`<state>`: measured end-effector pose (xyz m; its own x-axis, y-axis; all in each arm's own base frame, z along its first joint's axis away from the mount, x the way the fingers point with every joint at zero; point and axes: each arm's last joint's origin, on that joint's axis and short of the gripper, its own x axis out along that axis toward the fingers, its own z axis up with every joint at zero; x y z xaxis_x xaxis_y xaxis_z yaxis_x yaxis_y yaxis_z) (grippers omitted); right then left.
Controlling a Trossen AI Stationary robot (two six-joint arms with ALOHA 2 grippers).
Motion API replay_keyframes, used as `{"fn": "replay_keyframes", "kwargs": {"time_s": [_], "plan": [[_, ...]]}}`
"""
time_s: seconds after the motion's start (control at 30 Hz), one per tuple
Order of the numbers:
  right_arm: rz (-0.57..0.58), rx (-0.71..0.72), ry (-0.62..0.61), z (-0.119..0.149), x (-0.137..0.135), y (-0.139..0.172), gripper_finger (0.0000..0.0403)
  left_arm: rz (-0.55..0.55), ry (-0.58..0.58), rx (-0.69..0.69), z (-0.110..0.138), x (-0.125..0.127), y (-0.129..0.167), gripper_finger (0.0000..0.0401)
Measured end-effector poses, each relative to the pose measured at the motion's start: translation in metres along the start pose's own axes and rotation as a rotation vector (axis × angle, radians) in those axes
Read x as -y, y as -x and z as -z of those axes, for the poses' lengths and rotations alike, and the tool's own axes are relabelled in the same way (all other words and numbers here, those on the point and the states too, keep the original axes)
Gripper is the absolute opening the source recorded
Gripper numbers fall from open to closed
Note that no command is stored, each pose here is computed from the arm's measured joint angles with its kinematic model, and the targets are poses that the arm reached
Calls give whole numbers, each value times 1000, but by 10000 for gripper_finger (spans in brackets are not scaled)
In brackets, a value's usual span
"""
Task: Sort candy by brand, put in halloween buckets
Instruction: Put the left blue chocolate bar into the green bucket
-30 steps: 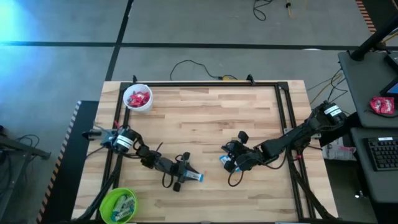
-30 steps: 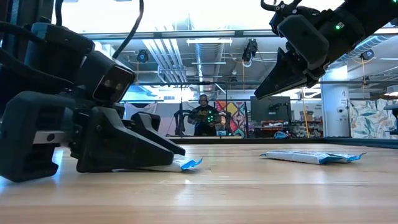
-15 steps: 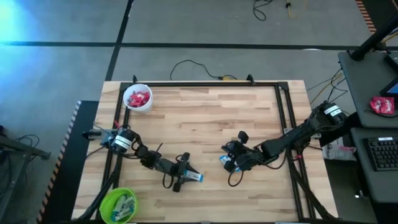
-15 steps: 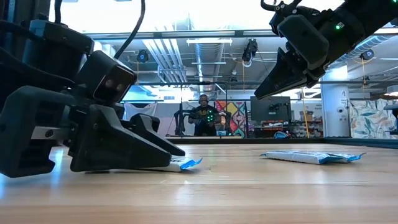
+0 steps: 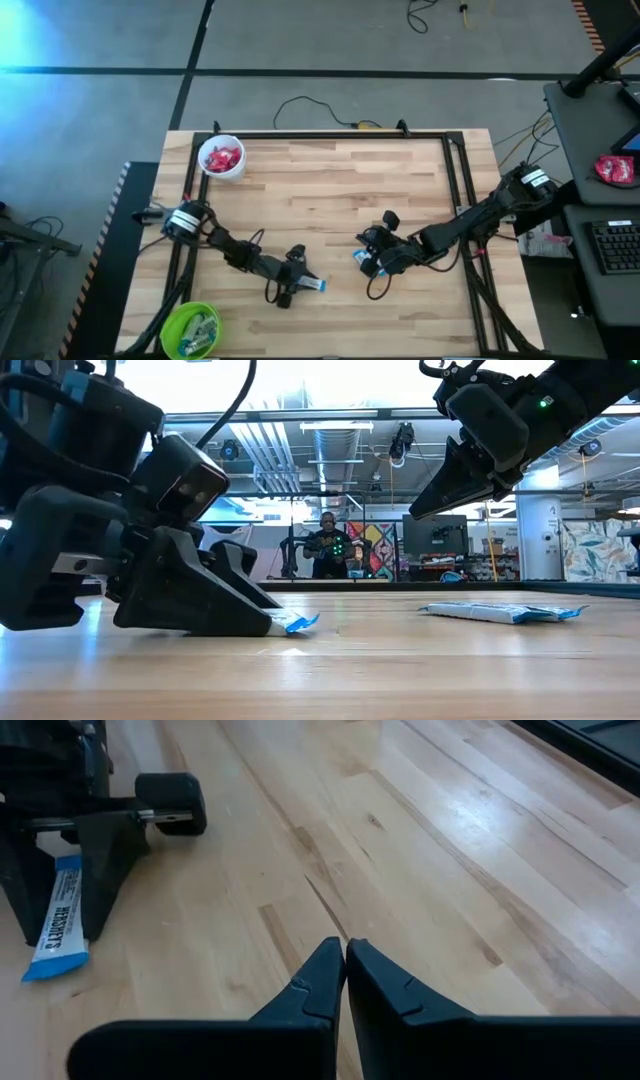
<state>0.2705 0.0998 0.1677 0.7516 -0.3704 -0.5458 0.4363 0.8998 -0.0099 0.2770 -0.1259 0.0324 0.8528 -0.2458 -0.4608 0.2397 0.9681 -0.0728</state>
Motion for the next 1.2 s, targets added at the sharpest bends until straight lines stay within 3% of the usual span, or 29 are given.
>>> {"fn": "replay_keyframes", "kwargs": {"time_s": [0.3, 0.5, 0.73, 0.83, 0.93, 1.13, 1.2], "plan": [[0, 0, 0, 0, 0, 0, 13, 37, -52, -144, -24, 4, 22, 93], [0, 0, 0, 0, 0, 0, 13, 47, -91, -339, -60, 7, 65, 93], [0, 0, 0, 0, 0, 0, 13, 26, -10, -553, -108, 29, 122, 93], [0, 0, 0, 0, 0, 0, 13, 55, 92, -689, -126, 48, 152, 93], [0, 0, 0, 0, 0, 0, 13, 72, 299, -872, -141, 70, 185, 93], [0, 0, 0, 0, 0, 0, 13, 60, 626, -975, -162, 128, 243, 93], [0, 0, 0, 0, 0, 0, 13, -3, 777, -1006, -160, 145, 258, 93]]}}
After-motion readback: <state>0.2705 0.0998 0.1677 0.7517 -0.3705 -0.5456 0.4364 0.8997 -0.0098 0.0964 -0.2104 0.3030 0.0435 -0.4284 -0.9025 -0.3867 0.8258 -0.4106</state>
